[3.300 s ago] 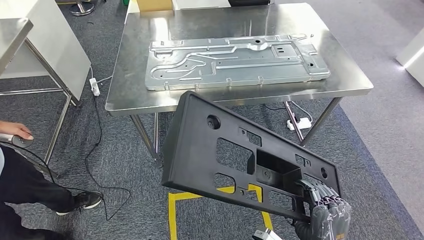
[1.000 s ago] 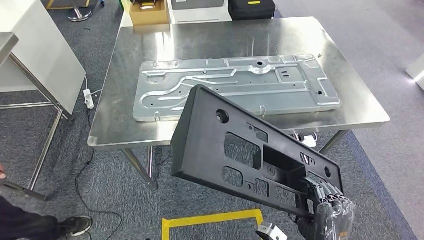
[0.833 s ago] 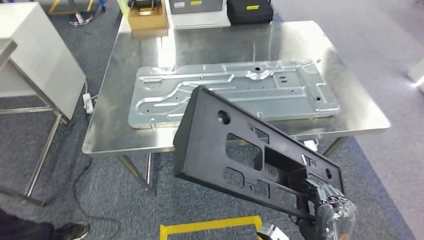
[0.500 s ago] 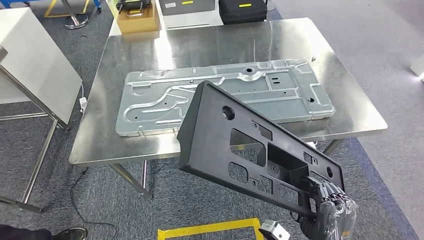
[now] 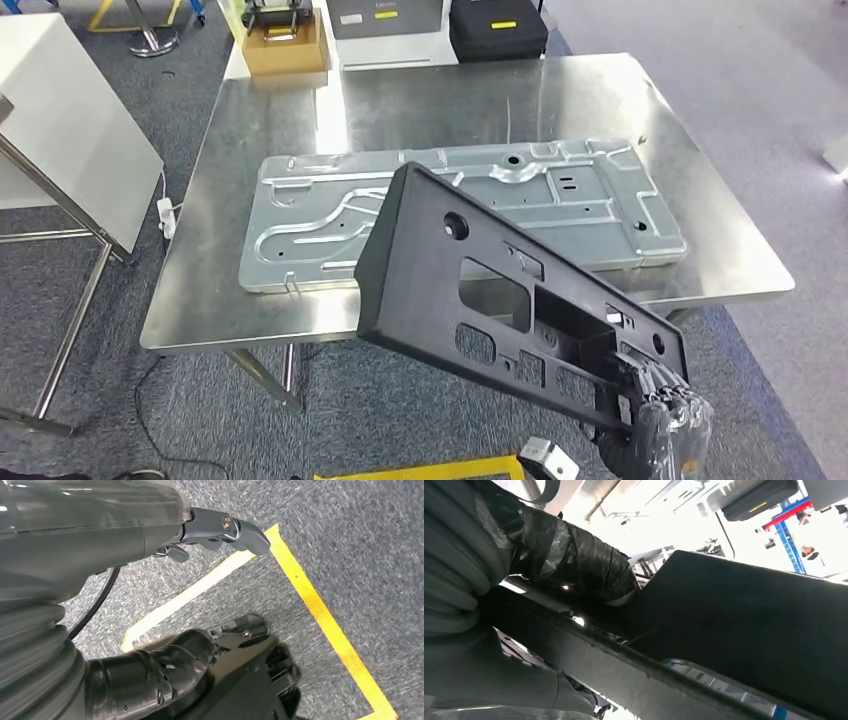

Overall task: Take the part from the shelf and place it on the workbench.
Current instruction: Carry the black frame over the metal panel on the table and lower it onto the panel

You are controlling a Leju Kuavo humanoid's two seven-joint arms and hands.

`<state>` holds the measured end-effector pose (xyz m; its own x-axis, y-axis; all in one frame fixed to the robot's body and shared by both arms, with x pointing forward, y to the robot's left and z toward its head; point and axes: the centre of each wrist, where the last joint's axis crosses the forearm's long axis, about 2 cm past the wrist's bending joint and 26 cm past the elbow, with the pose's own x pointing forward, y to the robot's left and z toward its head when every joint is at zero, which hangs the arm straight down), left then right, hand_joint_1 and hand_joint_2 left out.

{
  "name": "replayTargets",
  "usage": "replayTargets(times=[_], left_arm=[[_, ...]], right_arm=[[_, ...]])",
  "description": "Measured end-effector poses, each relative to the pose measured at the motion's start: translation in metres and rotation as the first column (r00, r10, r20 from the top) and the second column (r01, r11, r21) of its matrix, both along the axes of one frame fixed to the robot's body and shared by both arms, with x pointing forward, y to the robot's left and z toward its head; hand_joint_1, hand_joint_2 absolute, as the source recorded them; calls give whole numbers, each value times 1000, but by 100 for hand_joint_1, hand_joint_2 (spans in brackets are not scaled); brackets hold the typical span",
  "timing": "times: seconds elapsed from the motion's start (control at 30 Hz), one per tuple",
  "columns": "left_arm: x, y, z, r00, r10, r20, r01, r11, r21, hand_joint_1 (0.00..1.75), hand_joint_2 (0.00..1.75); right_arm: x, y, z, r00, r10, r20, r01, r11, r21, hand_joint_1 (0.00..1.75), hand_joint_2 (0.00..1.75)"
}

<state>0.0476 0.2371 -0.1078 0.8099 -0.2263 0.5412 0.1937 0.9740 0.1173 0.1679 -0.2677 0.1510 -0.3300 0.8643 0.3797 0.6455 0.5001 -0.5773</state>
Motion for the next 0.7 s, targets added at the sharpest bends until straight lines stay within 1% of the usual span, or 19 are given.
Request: replayTargets(times=[0.3,0.6,0.7], left_arm=[[2,-1,0,1000,-1,3,1,1000,-2,0,175],[-1,-1,0,1000,-7,0,7,1000,1,0,175],[1,0,0,1000,-8,4,8,1000,4,0,175]], right_arm=[[1,-1,-2,1000,-3,-12,3,1000,3,175,175],[3,-2,-3,1000,-9,-19,9,1000,13,175,175],[5,-2,-2,1000,-9,-16,9,1000,11,175,175]])
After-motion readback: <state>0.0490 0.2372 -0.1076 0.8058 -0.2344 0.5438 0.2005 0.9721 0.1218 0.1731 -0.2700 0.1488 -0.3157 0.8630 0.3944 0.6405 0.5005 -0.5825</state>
